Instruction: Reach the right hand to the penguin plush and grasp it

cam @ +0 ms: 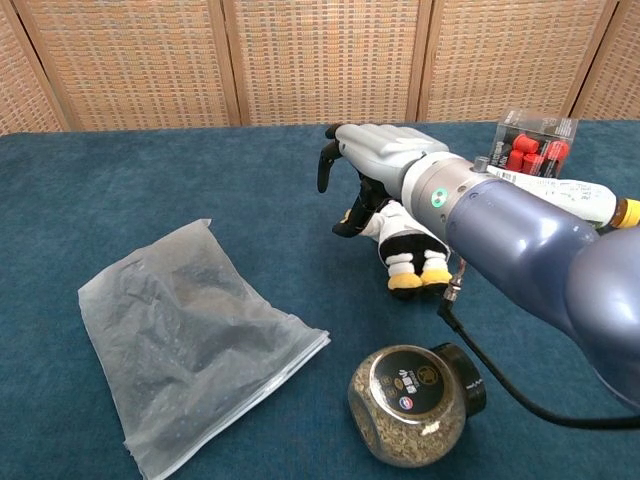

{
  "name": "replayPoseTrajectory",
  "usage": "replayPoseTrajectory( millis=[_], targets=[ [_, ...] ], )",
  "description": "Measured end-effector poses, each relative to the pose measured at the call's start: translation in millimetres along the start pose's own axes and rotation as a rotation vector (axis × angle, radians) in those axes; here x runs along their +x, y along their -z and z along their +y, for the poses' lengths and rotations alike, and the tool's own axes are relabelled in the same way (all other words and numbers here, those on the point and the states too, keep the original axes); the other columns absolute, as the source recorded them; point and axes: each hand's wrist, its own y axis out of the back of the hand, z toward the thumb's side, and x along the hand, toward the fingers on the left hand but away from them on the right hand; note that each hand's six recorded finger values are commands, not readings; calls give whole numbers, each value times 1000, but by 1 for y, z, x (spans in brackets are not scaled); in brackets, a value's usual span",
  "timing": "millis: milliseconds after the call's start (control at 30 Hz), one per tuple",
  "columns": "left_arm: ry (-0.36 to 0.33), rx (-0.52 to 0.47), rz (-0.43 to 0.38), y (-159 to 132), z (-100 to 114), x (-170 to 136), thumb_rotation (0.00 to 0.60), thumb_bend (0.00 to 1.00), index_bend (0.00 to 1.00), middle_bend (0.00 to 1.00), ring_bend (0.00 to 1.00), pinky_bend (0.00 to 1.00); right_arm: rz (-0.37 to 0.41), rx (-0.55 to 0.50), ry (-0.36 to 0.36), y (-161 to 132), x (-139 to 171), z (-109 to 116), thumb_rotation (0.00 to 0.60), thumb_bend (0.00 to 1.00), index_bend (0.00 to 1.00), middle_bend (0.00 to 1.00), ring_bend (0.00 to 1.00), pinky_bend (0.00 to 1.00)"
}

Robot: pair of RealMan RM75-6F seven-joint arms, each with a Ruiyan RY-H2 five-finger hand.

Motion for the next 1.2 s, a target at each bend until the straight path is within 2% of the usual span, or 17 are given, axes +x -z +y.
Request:
replayPoseTrajectory(
  millis=[633,1200],
  targets=[
    [6,5,10,3,-2,3,600,20,0,0,0,0,-66,32,-47,20,-29,-15,600,414,435,25,0,81],
    [1,-2,3,2,0,3,600,21,0,0,0,0,-93,50,-60,35,-33,-23,600,434,521,75,0,82]
  ],
)
